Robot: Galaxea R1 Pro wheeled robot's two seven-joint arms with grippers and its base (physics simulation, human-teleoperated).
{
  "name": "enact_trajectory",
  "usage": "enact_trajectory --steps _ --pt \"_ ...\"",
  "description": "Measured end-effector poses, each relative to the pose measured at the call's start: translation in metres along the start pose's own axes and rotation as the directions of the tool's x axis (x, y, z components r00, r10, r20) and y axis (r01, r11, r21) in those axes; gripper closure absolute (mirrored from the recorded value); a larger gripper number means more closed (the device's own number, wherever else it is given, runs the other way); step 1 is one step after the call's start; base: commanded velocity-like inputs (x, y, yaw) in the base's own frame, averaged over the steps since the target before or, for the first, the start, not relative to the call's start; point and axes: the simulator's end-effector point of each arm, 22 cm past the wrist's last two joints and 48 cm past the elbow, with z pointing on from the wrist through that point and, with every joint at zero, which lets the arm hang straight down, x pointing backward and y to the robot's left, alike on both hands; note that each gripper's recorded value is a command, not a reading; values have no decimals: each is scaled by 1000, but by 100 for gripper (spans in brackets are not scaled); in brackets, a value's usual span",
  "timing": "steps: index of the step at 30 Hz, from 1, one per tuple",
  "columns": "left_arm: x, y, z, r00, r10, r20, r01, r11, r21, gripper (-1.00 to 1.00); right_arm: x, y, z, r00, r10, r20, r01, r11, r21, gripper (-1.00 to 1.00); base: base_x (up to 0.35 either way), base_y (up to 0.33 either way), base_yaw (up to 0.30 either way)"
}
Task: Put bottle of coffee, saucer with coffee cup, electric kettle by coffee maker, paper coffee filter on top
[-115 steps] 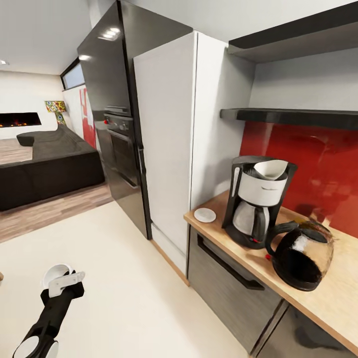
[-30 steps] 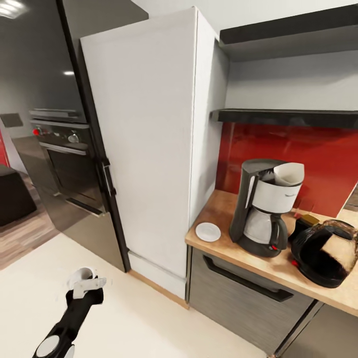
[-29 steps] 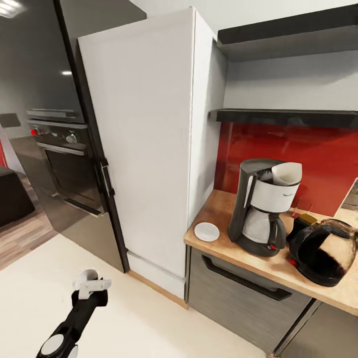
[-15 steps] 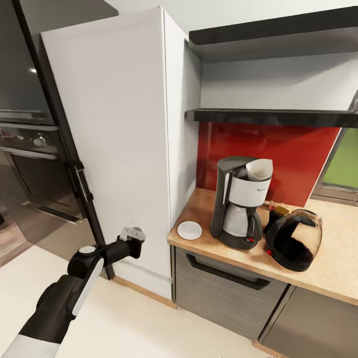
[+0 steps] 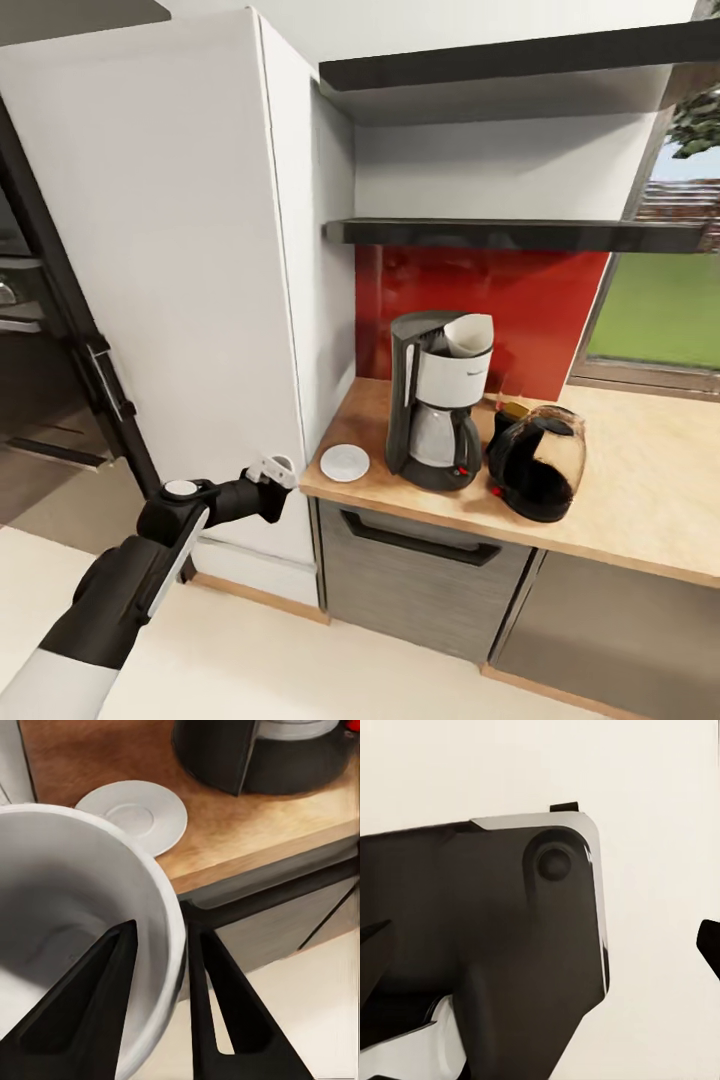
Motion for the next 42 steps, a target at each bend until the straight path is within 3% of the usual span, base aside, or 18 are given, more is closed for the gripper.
enact_trajectory --steps 11,21,42 --pt "-6 -7 -1 1000 -15 16 14 1000 24 100 -1 0 0 1000 -1 0 1 1000 2 -100 0 0 -9" --pt "-23 -30 -2 994 -88 60 80 989 126 100 -1 -2 0 1000 -1 2 1 1000 3 -100 0 0 -18" --pt "-23 -28 -2 994 -87 62 79 990 120 100 -1 -2 0 1000 -1 0 1 1000 4 -100 0 0 -246"
